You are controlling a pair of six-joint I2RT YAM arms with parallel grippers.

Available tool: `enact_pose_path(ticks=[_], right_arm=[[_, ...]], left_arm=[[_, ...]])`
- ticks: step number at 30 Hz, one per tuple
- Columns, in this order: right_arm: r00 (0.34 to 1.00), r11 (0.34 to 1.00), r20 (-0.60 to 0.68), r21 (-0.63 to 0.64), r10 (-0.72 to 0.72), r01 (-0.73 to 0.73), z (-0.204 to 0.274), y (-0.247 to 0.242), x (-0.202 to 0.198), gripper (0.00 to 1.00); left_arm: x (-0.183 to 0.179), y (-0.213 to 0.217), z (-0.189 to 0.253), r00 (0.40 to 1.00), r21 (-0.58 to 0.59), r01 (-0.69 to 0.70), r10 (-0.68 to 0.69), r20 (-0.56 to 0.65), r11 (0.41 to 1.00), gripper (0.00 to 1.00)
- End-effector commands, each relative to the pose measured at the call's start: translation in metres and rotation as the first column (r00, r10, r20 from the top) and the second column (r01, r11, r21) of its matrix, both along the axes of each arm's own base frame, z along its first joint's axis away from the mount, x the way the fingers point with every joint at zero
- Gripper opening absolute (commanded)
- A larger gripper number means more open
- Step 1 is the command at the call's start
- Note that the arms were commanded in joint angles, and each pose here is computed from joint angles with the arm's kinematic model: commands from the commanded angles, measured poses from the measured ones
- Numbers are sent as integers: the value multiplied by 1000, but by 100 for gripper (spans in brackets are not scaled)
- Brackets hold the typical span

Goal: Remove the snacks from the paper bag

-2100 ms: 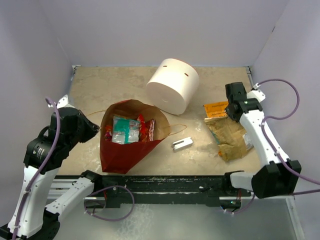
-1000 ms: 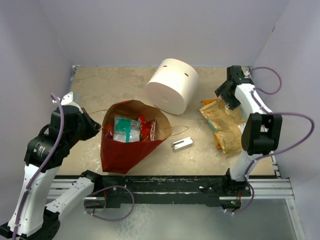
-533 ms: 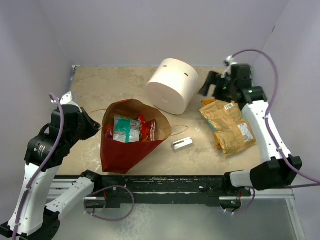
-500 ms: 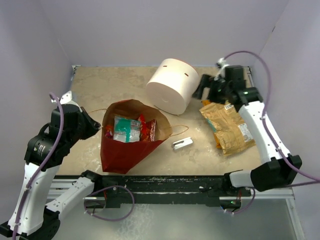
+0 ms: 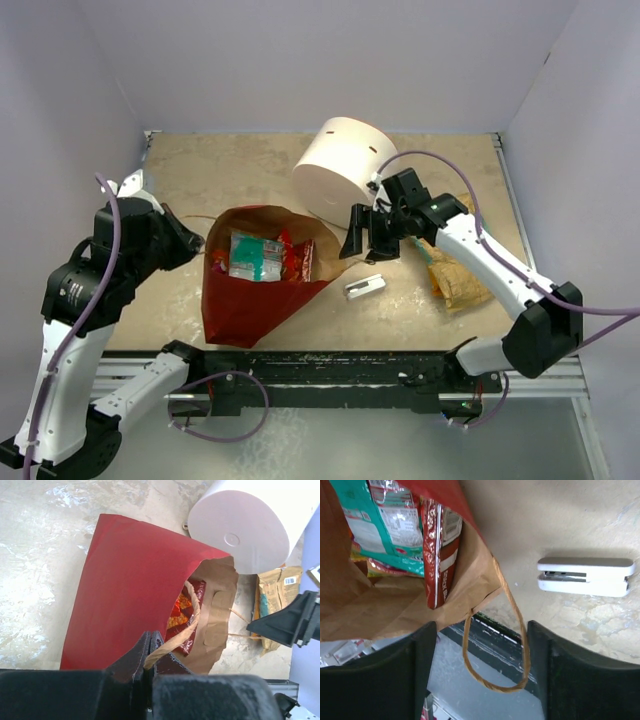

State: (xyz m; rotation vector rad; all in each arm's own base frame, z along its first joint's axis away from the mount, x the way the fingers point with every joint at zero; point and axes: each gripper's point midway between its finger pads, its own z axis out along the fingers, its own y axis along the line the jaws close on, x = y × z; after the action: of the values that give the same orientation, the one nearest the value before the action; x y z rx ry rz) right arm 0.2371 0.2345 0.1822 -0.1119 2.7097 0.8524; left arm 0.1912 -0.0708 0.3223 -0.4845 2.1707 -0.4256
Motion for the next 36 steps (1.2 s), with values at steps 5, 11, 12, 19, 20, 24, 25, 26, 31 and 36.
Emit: enact_pose_path(ticks=[5, 11, 12, 19, 20, 24, 25, 26, 31, 36], right_arm=[[998, 996, -31, 74, -53, 56, 28, 4, -20, 36], [999, 970, -4, 240, -41, 41, 51, 26, -19, 12], [999, 969, 14, 245, -37, 32, 57, 27, -16, 9], [992, 973, 124, 227, 24, -51, 78, 31, -5, 0], [989, 970, 144, 231, 38, -71, 81, 33, -4, 0], [962, 955, 255, 250, 97, -162, 99, 44, 0, 0], [955, 947, 278, 264, 108, -184, 103, 48, 1, 0], [946, 933, 300, 288, 126, -216, 109, 55, 1, 0], [878, 836, 398, 359, 265, -415, 123, 95, -12, 0], [831, 811, 437, 309, 343, -497, 106, 115, -16, 0]], left_arm=[[1, -7, 36, 995, -45, 38, -34, 90, 998, 9], [8, -9, 44, 994, -47, 37, -32, 107, 998, 0], [10, -7, 46, 993, -37, 28, -24, 116, 999, 0], [38, 0, 82, 967, 54, 10, -24, 255, 999, 0], [45, 1, 89, 960, 78, 7, -28, 278, 997, 0], [77, 7, 121, 923, 152, -51, -12, 385, 987, 0], [88, 8, 125, 918, 179, -66, -10, 396, 982, 0], [96, 10, 133, 910, 201, -89, -3, 414, 976, 0], [132, 12, 164, 871, 315, -132, -42, 490, 940, 0], [138, -15, 138, 859, 290, -9, -141, 492, 957, 0]])
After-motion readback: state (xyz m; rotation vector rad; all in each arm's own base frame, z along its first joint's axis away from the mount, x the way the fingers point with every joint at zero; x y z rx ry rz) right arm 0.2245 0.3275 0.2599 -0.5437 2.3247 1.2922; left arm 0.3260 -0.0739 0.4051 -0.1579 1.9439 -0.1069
